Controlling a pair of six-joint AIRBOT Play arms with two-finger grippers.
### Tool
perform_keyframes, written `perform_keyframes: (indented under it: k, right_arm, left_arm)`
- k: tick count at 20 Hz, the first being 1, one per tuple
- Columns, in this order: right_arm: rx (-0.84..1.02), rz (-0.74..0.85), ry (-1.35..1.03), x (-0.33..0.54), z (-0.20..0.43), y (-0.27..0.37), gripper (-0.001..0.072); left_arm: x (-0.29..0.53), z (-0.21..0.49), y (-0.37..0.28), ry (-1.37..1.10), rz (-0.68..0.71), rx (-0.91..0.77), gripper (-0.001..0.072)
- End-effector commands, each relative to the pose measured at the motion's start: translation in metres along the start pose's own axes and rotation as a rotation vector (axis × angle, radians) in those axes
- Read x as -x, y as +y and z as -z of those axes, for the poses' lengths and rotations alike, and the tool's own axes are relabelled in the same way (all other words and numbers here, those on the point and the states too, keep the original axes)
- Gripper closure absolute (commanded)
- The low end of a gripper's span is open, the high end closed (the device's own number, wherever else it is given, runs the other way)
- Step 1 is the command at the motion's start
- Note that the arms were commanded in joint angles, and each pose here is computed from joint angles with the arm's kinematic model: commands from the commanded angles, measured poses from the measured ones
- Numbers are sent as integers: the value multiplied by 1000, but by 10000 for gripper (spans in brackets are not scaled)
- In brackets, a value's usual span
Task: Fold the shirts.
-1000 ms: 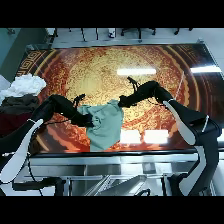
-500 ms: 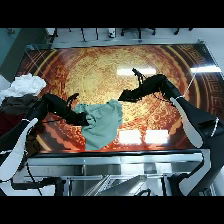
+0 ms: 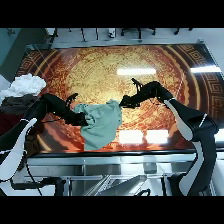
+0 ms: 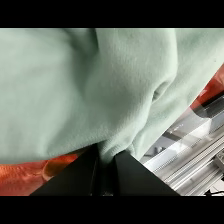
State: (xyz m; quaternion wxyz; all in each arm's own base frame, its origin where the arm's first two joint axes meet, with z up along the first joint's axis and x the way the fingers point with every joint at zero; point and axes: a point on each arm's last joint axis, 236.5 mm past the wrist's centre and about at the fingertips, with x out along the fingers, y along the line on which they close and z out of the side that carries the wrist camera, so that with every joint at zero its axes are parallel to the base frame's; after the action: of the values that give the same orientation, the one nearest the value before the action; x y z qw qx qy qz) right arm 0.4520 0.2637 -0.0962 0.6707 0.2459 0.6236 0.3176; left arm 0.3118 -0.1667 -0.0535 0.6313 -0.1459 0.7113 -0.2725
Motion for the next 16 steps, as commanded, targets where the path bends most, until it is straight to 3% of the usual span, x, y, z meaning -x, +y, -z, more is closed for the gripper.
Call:
perform_keyframes:
  k: [1,4,5,6,9,11,14,16]
  right_arm:
    - [-27,-19,11,-14,3,0,331]
    - [-19,-6,-40,-22,-8,3,446]
    - [-17,-7,-57,-23,-11,6,540]
    - [-10,-4,-70,-25,-14,8,685]
    - [40,-25,-115,-11,-30,33,690]
    - [144,-60,-218,44,-56,83,691]
    - [426,-99,-521,198,-82,201,691]
    - [661,-101,-730,305,-54,288,691]
  left_arm:
    - [0,0,0,-1,1,2,682]
    - [0,-2,0,-8,2,3,681]
    - [0,-3,0,-14,0,2,682]
    - [0,-6,1,-25,-4,2,682]
    - [7,-10,-4,-54,-1,-9,682]
    - [41,-20,-23,-130,-5,-65,682]
    - [161,-47,-83,-432,-37,-200,682]
    - [263,-49,-145,-721,-69,-336,682]
